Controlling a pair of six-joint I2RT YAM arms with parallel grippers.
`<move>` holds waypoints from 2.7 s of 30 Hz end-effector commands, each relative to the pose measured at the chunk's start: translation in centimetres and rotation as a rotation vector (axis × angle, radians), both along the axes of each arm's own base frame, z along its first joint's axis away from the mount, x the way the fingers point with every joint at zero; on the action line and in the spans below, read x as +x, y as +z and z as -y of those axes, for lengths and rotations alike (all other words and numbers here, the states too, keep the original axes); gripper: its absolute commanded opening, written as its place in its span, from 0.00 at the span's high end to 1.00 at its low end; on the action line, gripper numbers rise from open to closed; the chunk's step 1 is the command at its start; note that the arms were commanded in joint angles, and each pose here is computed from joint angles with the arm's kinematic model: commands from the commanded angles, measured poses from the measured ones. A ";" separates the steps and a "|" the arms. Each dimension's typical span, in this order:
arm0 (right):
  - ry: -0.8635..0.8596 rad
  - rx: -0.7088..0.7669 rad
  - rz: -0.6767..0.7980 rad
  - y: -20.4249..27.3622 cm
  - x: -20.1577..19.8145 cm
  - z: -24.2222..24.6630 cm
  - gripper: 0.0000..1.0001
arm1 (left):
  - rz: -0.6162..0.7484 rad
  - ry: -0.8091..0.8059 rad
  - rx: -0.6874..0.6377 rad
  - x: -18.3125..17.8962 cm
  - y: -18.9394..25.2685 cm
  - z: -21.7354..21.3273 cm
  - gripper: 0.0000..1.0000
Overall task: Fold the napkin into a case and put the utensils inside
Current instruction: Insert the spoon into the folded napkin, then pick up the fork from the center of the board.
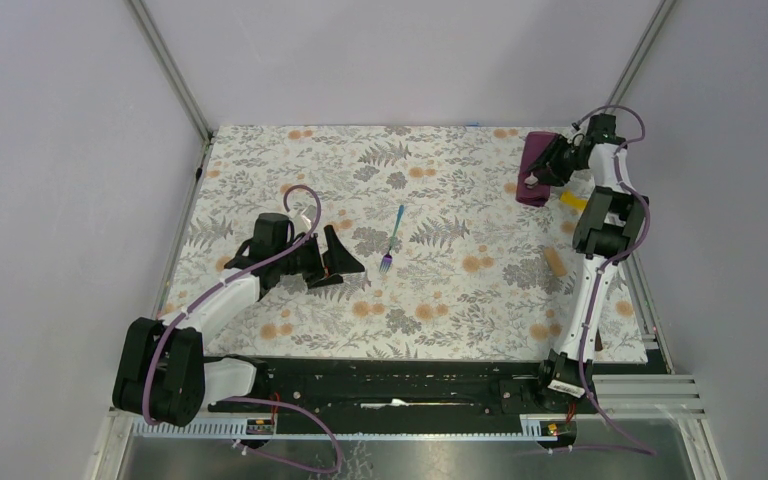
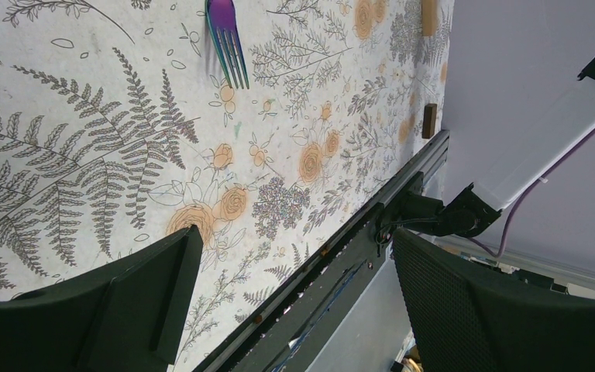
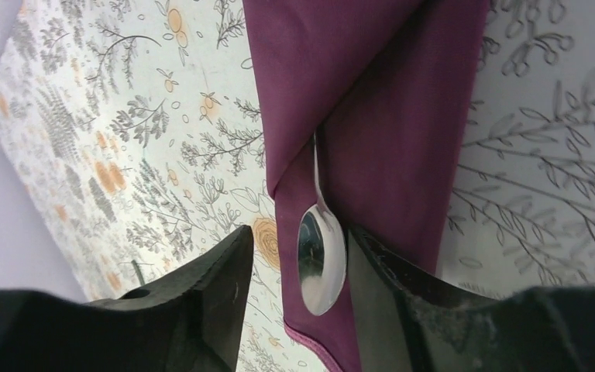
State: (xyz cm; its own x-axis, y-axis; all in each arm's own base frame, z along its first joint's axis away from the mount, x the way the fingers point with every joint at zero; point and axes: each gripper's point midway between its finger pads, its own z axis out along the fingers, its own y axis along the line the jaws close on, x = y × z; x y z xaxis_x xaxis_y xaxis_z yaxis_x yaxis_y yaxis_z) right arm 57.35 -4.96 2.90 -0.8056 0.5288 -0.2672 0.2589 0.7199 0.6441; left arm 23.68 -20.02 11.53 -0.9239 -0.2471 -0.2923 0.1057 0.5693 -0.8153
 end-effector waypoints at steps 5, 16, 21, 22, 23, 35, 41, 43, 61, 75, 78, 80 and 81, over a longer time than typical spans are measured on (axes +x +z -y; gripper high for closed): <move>-0.067 -0.229 0.009 8.0 -2.6 2.1 0.37 | 0.087 -0.020 -0.037 0.1 2.0 0.4 0.01; -0.068 -0.350 0.059 12.5 -10.2 -7.6 0.37 | 0.153 -0.021 -0.005 0.5 3.6 0.0 0.01; 0.112 -0.027 0.086 11.2 -16.4 -23.7 0.39 | 0.198 -0.009 0.058 1.0 4.3 -0.7 0.01; 0.130 0.032 0.066 10.5 -17.8 -26.2 0.38 | 0.204 -0.006 0.067 1.1 4.4 -0.8 0.01; 0.130 0.102 0.046 9.9 -19.1 -28.4 0.38 | 0.209 -0.004 0.073 1.1 4.4 -0.9 0.01; -0.073 0.498 -0.172 2.6 -25.6 -38.9 0.46 | 0.232 0.001 0.054 -0.1 5.6 -1.1 0.01; -0.159 0.517 -0.203 1.0 -25.8 -39.5 0.62 | 0.240 0.002 0.056 -0.4 5.8 -1.2 0.01; -0.189 0.506 -0.207 0.6 -25.9 -39.3 0.66 | 0.242 0.000 0.054 -0.4 5.8 -1.2 0.01; -0.197 0.426 -0.229 -1.2 -26.5 -40.0 0.67 | 0.244 -0.008 0.051 -0.7 5.7 -1.2 0.01; -0.091 0.303 -0.066 2.4 -24.5 -38.0 1.00 | 0.241 -0.012 0.052 -0.7 5.6 -1.1 0.01; -0.011 0.198 -0.005 4.8 -23.3 -34.4 1.00 | 0.241 -0.017 0.050 -0.7 5.5 -1.1 0.01; 0.035 0.133 0.011 6.2 -22.3 -30.7 1.00 | 0.243 -0.020 0.048 -0.7 5.5 -1.0 0.01; 0.063 0.109 -0.027 6.6 -22.6 -28.8 1.00 | 0.241 -0.023 0.046 -0.7 5.5 -1.0 0.01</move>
